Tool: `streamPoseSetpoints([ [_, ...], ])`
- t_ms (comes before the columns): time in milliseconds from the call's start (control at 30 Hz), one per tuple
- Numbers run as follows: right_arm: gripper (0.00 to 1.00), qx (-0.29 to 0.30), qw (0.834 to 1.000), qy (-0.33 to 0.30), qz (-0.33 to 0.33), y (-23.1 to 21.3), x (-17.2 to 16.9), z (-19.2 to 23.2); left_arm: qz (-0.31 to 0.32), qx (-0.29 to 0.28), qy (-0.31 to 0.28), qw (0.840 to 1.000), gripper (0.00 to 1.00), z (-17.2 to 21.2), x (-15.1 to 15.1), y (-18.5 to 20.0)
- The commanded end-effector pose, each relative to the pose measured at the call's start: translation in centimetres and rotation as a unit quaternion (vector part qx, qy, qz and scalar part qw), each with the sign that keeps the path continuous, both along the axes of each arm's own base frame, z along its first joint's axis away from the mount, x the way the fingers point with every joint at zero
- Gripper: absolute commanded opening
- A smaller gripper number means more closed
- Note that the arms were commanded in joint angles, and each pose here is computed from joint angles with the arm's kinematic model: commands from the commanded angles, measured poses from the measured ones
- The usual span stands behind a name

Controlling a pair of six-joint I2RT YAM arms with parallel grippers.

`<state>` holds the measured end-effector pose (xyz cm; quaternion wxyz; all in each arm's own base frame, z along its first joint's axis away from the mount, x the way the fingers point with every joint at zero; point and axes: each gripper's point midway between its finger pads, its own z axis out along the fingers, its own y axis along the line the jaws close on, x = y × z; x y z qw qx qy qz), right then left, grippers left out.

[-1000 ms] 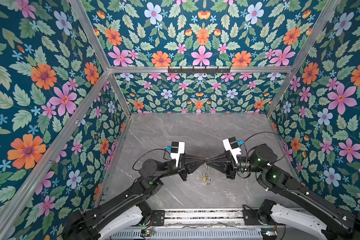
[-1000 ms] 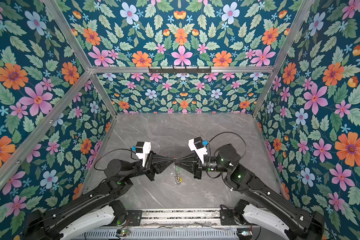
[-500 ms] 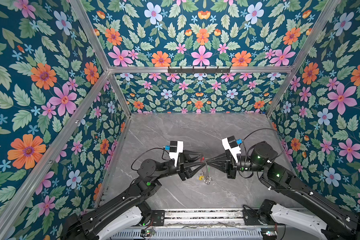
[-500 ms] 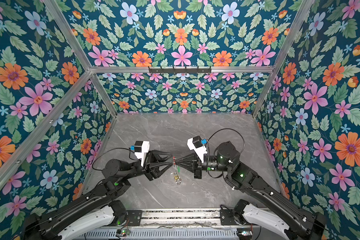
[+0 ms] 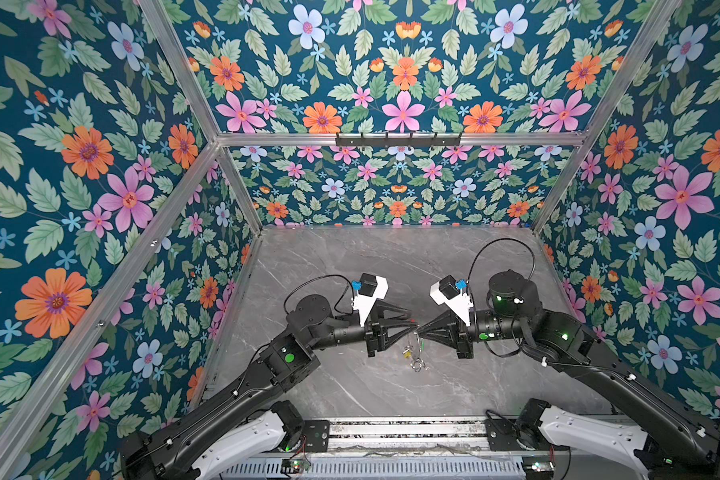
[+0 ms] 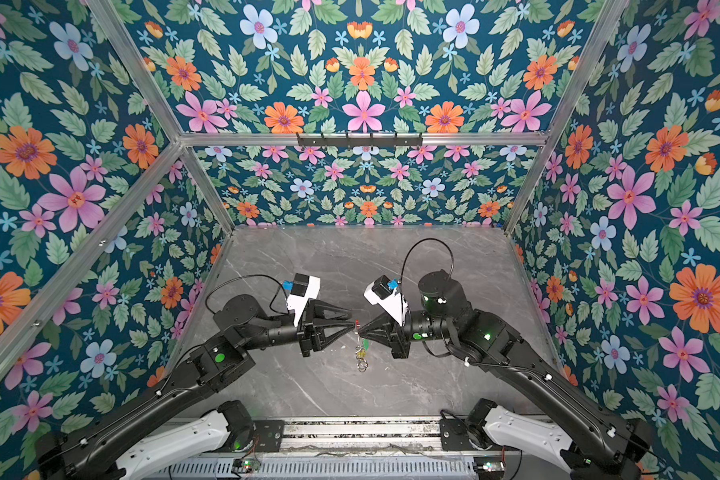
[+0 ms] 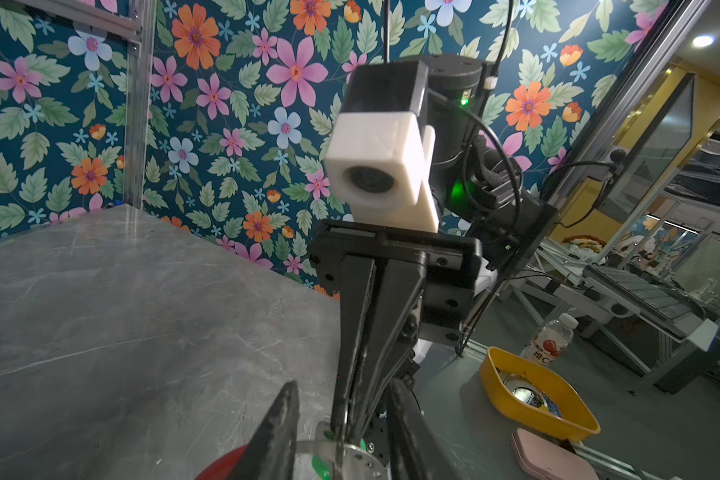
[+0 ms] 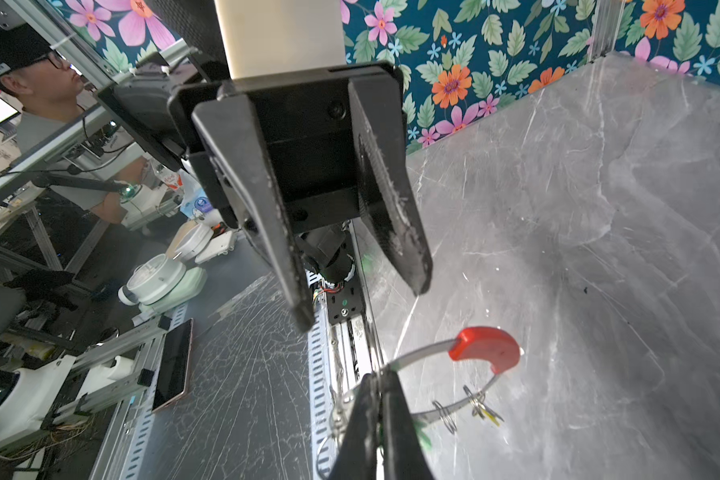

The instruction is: Remove the keys from the keyring

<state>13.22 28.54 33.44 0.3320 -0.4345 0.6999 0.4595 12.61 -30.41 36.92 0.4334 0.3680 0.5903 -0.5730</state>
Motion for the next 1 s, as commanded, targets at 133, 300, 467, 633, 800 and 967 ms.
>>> streamPoseSetpoints([
  [133, 0.0, -0.02, 1.0, 0.0, -0.001, -0.33, -0.01, -0.57, -0.038, 0.046, 0.014, 0.998, 0.3, -1.78, -0.69, -0.74],
  [300, 0.0, -0.022, 1.0, 0.0, -0.003, -0.19, 0.18, -0.51, -0.047, 0.051, 0.01, 0.998, 0.24, -1.82, -0.78, -0.99],
  [467, 0.0, -0.023, 1.0, -0.003, -0.01, -0.21, 0.46, -0.52, -0.053, 0.053, 0.01, 0.997, 0.23, -1.84, -0.83, -1.17],
  [633, 0.0, -0.023, 1.0, -0.007, -0.016, -0.28, 0.63, -0.4, -0.055, 0.058, 0.014, 0.997, 0.19, -2.27, -0.77, -1.31],
  [800, 0.0, -0.02, 1.0, -0.006, -0.013, -0.2, 0.58, -0.28, -0.056, 0.053, 0.009, 0.997, 0.06, -2.06, -0.84, -1.31],
  [967, 0.0, -0.012, 1.0, -0.004, -0.011, 0.14, 0.72, -0.15, -0.048, 0.031, -0.008, 0.998, 0.0, -1.44, -0.62, -1.24],
])
